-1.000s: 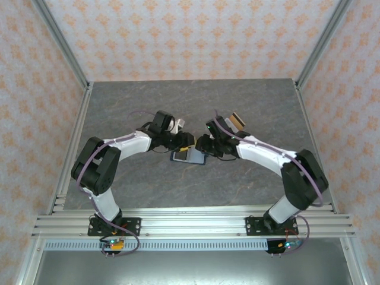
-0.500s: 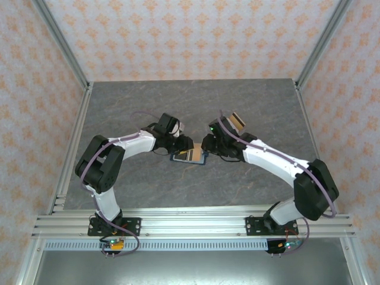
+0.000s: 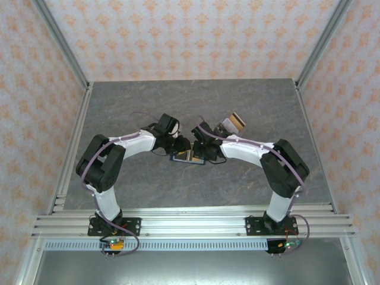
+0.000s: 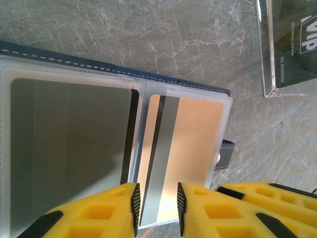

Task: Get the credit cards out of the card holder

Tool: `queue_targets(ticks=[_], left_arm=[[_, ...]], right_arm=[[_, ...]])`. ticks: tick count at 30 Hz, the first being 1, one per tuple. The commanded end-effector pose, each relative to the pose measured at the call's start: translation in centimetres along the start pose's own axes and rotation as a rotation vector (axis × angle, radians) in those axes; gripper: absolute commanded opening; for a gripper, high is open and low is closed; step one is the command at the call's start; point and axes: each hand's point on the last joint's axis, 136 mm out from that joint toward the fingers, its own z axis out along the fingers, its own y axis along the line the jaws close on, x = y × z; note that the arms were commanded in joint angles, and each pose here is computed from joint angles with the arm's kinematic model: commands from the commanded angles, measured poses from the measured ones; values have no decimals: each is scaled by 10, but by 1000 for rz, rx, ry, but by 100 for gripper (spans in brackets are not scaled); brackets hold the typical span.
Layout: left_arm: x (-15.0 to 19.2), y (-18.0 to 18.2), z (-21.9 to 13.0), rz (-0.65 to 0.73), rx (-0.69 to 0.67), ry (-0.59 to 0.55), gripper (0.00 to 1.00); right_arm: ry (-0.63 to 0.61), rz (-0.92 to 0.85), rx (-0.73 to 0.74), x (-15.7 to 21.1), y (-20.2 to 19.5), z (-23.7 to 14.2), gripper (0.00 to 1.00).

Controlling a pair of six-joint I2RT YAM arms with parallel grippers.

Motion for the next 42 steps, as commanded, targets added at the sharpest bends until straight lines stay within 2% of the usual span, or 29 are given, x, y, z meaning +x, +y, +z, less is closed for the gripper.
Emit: queue_targets(ticks=[1, 7, 19, 30, 42], left_arm=[[-6, -7, 1, -1, 25, 4, 29], [-4, -5, 5, 7, 21, 23, 29], [-1, 7, 11, 15, -16, 35, 29], [-14, -2, 10, 160, -1, -5, 29], [-16, 7, 14, 149, 8, -7, 29]], right_arm=[[-9, 4, 51, -5, -6, 4, 18], [21, -13, 100, 1, -17, 12, 18], [68, 20, 87, 11, -24, 24, 16], [113, 77, 30, 17, -26, 29, 16], [122, 95, 14, 18, -26, 30, 15]])
